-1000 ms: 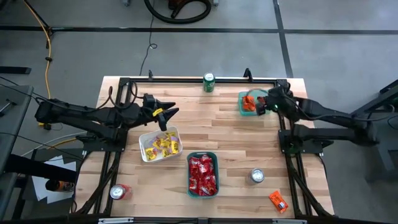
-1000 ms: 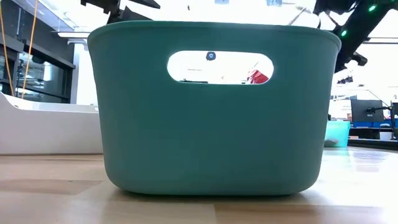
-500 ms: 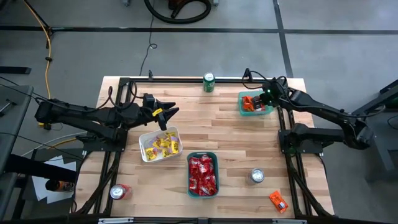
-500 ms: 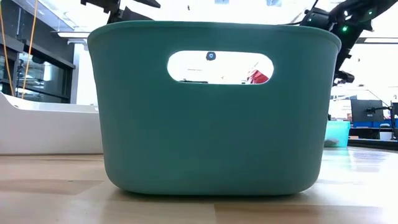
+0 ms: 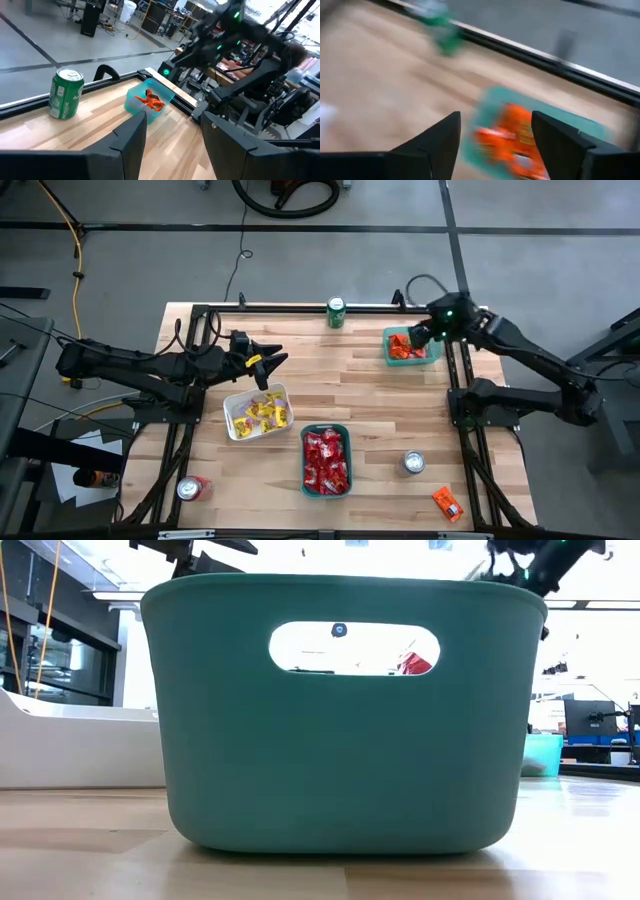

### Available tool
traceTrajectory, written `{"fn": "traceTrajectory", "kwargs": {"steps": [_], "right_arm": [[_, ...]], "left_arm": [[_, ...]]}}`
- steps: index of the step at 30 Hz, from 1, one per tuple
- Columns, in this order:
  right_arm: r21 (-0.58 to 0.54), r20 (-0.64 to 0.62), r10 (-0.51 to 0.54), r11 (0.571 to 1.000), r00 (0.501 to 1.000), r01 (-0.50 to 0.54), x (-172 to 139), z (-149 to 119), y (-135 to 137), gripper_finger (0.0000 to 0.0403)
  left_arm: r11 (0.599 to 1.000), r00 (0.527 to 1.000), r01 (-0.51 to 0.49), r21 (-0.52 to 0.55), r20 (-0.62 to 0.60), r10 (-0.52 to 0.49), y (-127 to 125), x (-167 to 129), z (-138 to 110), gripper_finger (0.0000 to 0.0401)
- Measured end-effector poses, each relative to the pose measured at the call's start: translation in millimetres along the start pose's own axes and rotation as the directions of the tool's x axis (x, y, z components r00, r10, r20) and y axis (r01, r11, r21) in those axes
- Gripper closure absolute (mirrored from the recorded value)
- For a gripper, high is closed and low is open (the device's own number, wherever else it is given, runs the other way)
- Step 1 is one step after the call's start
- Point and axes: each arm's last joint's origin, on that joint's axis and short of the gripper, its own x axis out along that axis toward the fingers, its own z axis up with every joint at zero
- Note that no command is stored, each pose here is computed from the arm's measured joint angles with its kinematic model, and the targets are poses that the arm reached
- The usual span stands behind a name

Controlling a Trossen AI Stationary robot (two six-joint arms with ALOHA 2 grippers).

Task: Sort candy
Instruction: Put the orange chocolate into the transparent green bin

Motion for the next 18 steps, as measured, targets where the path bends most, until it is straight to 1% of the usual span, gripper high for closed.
{"fn": "traceTrajectory", "kwargs": {"steps": [1, 2, 3, 4, 6, 8, 10, 12, 14, 17, 18], "right_arm": [[0.005, 0.008, 0.084, 0.996, 0.996, -0.084, -5.7, 5.0, 3.6, 0.0162], [0.017, 0.014, 0.181, 0.983, 0.983, -0.181, -11.5, 10.1, 7.8, 0.0161], [0.03, 0.015, 0.282, 0.959, 0.959, -0.282, -16.3, 14.0, 12.3, 0.016], [0.038, 0.014, 0.375, 0.926, 0.927, -0.375, -20.1, 17.0, 17.4, 0.016], [0.028, 0.011, 0.547, 0.837, 0.837, -0.547, -27.2, 21.7, 29.8, 0.016], [-0.014, 0.02, 0.664, 0.748, 0.747, -0.664, -33.0, 23.7, 44.6, 0.016], [-0.074, 0.047, 0.737, 0.675, 0.674, -0.734, -36.8, 22.6, 60.9, 0.016], [-0.14, 0.078, 0.78, 0.626, 0.621, -0.767, -38.9, 18.5, 76.0, 0.016], [-0.213, 0.122, 0.799, 0.601, 0.589, -0.771, -41.0, 13.9, 91.0, 0.016], [-0.323, 0.167, 0.802, 0.595, 0.574, -0.736, -41.8, 6.6, 110.4, 0.016], [-0.365, 0.175, 0.807, 0.586, 0.565, -0.723, -41.5, 4.7, 116.9, 0.016]], "left_arm": [[1.0, 1.0, 0.0, 0.007, 0.0, 0.0, 0.0, 0.0, 0.0, 0.0224], [1.0, 1.0, 0.0, 0.007, 0.0, 0.0, 0.0, 0.0, 0.0, 0.0224], [1.0, 1.0, 0.0, 0.007, 0.0, 0.0, 0.0, 0.0, 0.0, 0.0224], [1.0, 1.0, 0.0, 0.007, 0.0, 0.0, 0.0, 0.0, 0.0, 0.0224], [1.0, 1.0, 0.0, 0.007, 0.0, 0.0, 0.0, 0.0, 0.0, 0.0224], [1.0, 1.0, 0.004, 0.008, -0.002, -0.004, -0.1, 0.0, -0.1, 0.0224], [1.0, 1.0, 0.004, 0.009, -0.003, -0.004, -0.1, 0.0, -0.1, 0.0224], [1.0, 1.0, 0.014, 0.009, -0.008, -0.013, -0.4, 0.0, -0.2, 0.0224], [0.999, 0.999, 0.048, 0.018, -0.023, -0.048, -1.6, 0.0, -0.4, 0.0224], [0.993, 0.994, 0.101, 0.061, -0.046, -0.098, -4.1, 1.6, -1.7, 0.0224], [0.989, 0.991, 0.123, 0.077, -0.059, -0.119, -5.1, 2.7, -2.8, 0.0224]]}}
